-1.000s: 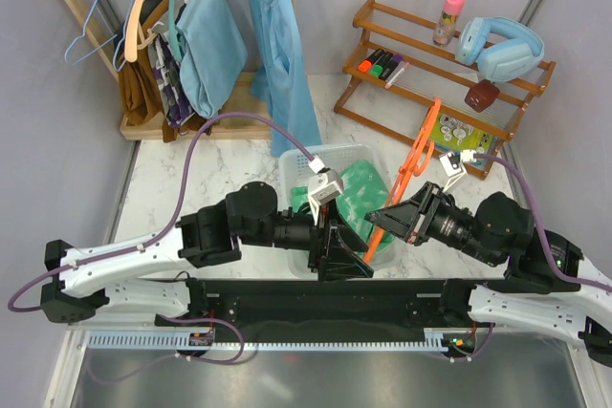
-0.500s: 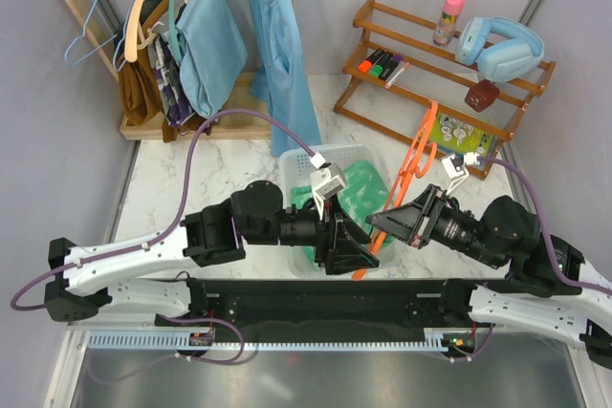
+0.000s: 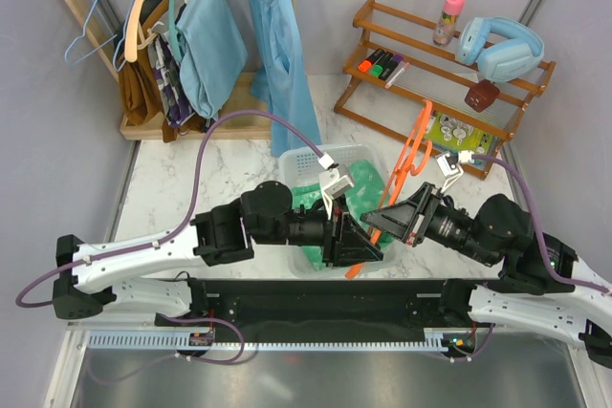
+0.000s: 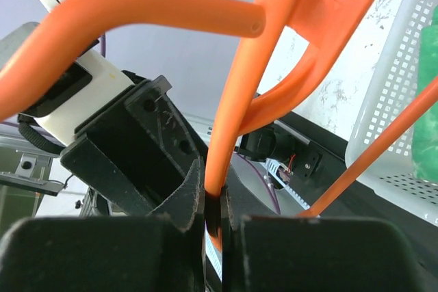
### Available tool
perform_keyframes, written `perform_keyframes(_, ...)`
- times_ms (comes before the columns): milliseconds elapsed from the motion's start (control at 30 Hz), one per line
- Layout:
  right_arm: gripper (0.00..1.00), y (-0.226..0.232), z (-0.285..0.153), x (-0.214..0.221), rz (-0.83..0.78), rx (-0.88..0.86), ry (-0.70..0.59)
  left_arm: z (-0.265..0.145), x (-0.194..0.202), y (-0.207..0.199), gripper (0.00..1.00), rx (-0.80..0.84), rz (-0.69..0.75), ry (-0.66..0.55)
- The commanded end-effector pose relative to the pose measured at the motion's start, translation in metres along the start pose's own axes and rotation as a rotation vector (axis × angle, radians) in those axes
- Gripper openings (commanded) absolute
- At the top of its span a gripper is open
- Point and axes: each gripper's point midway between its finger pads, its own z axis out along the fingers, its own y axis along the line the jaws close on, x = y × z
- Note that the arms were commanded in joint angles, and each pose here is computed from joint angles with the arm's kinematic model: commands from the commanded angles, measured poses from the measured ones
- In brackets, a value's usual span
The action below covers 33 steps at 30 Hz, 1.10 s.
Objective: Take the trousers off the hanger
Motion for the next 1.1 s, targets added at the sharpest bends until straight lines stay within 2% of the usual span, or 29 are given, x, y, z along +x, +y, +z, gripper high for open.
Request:
perform_keyframes(0,0.0,0.016,0.004,-0.005,0.009,-0.054,-0.015,-0.009,-0.02,-0.022,0.29,0.07,-0.012,-0.072)
perform_keyframes(33,0.0,0.014,0.004,-0.004,0.01,-0.051,-0.014,-0.01,-0.021,-0.02,0.22,0.06,-0.012,-0.077)
perform_keyframes(67,0.02,0.013,0.003,-0.005,0.012,-0.049,-0.021,-0.014,-0.024,-0.022,0.02,0.056,-0.01,-0.089)
perform_keyframes(133,0.12,0.009,0.002,-0.004,0.021,-0.042,-0.024,-0.017,-0.022,-0.014,0.02,0.014,-0.024,-0.087)
perform_keyframes(200,0.18,0.007,-0.001,-0.006,0.029,-0.043,-0.037,-0.023,-0.019,-0.009,0.02,-0.016,-0.032,-0.087)
perform_keyframes(233,0.27,0.005,-0.002,-0.006,0.029,-0.039,-0.038,-0.026,-0.022,-0.005,0.02,-0.045,-0.041,-0.103)
perform_keyframes(300,0.37,0.004,-0.005,-0.007,0.03,-0.039,-0.045,-0.032,-0.021,-0.001,0.02,-0.075,-0.05,-0.111)
perform_keyframes(333,0.5,0.003,-0.007,-0.007,0.029,-0.036,-0.045,-0.034,-0.023,0.003,0.02,-0.099,-0.059,-0.123)
perform_keyframes(400,0.65,0.001,-0.008,-0.007,0.028,-0.03,-0.044,-0.042,-0.026,0.004,0.02,-0.117,-0.065,-0.145)
perform_keyframes(433,0.78,-0.002,-0.009,-0.005,0.025,-0.02,-0.039,-0.044,-0.027,0.008,0.02,-0.14,-0.075,-0.157)
perform_keyframes(533,0.93,-0.007,-0.012,-0.004,0.016,-0.002,-0.035,-0.058,-0.034,0.014,0.02,-0.188,-0.085,-0.205)
perform_keyframes(633,0.97,-0.012,-0.018,-0.007,0.012,0.017,-0.049,-0.075,-0.04,0.027,0.02,-0.279,-0.094,-0.256)
perform_keyframes(767,0.97,-0.017,-0.032,-0.016,0.008,0.042,-0.093,-0.1,-0.036,0.046,0.02,-0.402,-0.082,-0.268)
perform_keyframes(967,0.96,-0.026,-0.052,-0.029,0.004,0.072,-0.151,-0.122,-0.034,0.044,0.02,-0.411,-0.057,-0.273)
perform_keyframes(1067,0.96,-0.027,-0.056,-0.03,0.004,0.074,-0.157,-0.142,-0.033,0.055,0.02,-0.485,-0.055,-0.3)
